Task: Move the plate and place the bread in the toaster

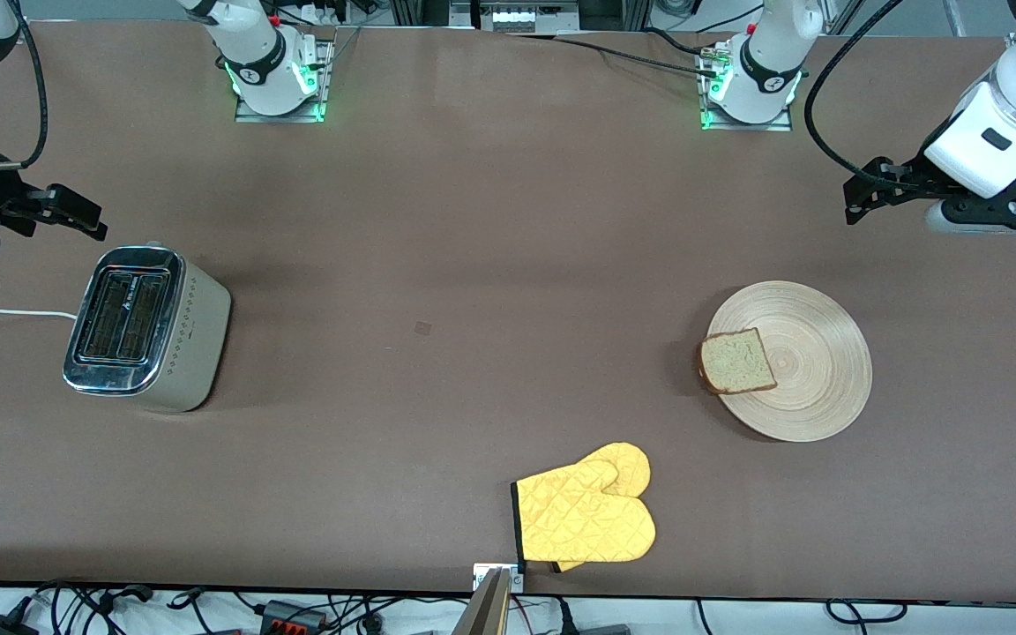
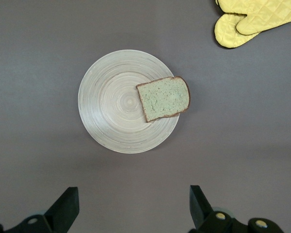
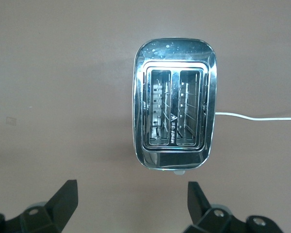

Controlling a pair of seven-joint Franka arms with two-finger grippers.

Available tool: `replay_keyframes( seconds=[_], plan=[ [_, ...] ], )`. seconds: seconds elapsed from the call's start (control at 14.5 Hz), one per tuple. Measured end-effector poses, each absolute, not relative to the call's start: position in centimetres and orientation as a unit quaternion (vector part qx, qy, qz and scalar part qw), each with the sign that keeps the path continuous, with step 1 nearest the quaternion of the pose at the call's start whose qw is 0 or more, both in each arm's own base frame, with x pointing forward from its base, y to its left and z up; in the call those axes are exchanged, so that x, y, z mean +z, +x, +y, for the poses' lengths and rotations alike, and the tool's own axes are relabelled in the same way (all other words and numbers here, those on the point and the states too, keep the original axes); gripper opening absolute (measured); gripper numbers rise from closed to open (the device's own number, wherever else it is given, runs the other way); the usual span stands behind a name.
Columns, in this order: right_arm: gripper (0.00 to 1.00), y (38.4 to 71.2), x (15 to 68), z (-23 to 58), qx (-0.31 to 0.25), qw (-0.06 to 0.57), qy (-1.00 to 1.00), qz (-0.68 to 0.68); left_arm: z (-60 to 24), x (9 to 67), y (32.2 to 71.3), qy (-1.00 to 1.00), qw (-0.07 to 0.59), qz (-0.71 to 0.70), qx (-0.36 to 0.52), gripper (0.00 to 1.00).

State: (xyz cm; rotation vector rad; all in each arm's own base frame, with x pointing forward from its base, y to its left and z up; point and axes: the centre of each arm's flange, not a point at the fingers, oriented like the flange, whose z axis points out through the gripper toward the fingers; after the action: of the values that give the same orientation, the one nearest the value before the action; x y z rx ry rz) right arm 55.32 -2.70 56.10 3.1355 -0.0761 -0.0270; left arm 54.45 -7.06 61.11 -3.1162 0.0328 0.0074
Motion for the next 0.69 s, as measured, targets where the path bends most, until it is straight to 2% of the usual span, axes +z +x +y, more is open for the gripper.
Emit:
replay_keyframes(
  seconds=[0.69],
  plan=[
    [1.0,55.37,55.92,-2.71,-0.011,0.002,1.0,-0.024,-6.94,60.8,54.18,-1.0,0.014,0.01,0.018,1.0]
  ],
)
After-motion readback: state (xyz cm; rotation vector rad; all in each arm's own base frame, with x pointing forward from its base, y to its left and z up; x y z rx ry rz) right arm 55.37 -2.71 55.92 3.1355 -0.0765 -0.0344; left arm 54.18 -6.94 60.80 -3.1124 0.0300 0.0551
